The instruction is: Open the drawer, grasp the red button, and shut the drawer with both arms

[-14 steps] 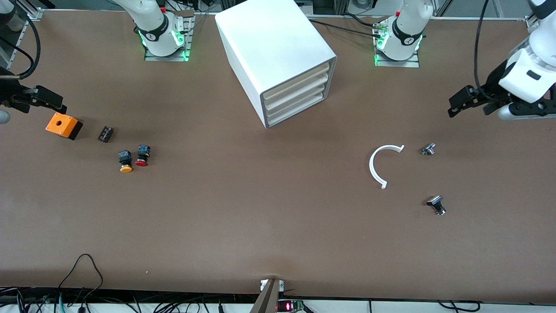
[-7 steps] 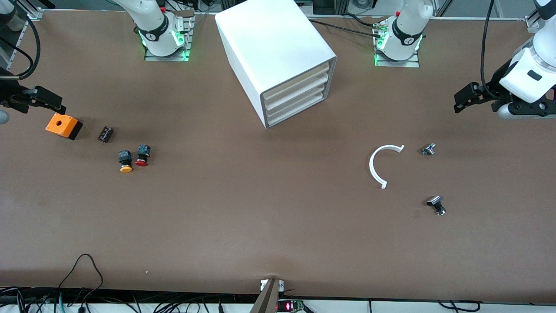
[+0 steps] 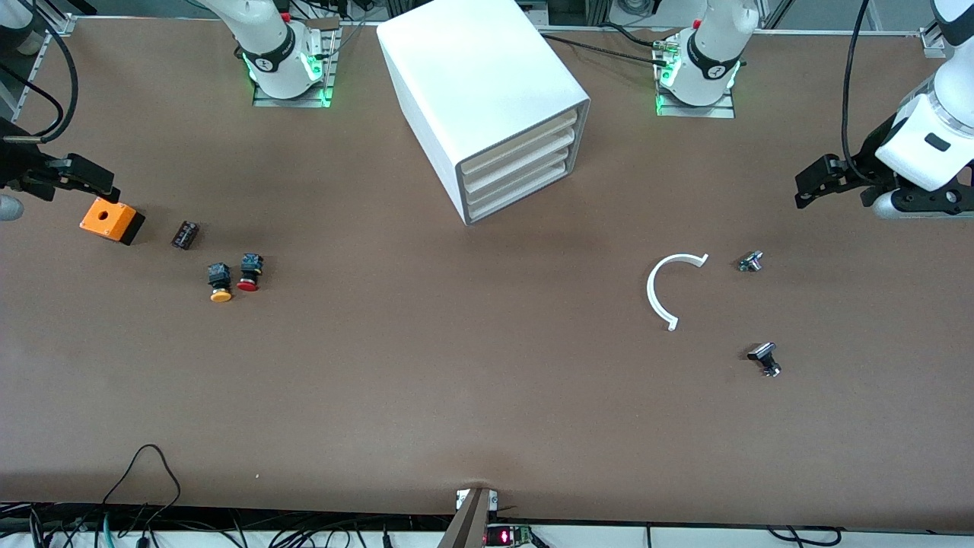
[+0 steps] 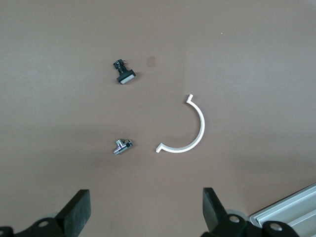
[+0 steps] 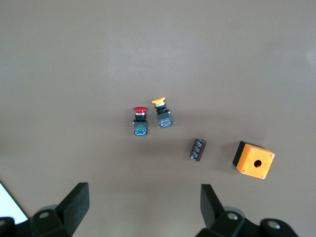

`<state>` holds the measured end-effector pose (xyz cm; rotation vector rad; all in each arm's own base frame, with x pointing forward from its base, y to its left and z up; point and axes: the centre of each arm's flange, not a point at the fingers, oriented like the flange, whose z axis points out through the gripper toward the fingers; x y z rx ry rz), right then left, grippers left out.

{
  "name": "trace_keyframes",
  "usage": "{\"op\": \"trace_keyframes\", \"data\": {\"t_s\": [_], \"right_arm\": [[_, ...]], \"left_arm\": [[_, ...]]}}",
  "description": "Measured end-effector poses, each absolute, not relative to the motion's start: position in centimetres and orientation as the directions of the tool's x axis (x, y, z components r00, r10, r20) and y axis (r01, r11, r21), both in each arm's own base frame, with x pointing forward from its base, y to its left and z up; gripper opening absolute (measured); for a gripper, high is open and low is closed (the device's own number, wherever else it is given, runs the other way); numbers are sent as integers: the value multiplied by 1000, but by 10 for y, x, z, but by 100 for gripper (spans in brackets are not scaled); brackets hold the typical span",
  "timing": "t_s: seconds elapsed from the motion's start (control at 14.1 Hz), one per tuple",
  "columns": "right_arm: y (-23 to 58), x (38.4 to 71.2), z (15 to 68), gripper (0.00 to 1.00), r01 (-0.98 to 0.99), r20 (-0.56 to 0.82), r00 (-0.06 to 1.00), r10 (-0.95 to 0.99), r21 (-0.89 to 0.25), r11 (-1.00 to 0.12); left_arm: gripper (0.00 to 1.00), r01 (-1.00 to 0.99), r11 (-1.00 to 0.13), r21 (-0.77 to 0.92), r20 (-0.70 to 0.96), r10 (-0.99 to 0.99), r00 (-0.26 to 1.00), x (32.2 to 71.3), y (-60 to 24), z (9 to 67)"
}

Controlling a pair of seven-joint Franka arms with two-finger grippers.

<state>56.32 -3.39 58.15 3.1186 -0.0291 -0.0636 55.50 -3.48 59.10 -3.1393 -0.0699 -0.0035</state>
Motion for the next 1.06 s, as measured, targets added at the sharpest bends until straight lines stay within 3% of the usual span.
{"op": "trace_keyframes", "data": {"t_s": [1.06], "right_arm": [[-47,563,583,100,-46,-28,999,-46,17,-999]], "left_arm": [[100,42,-999,-1,3,42,999,557,-36,591]]}}
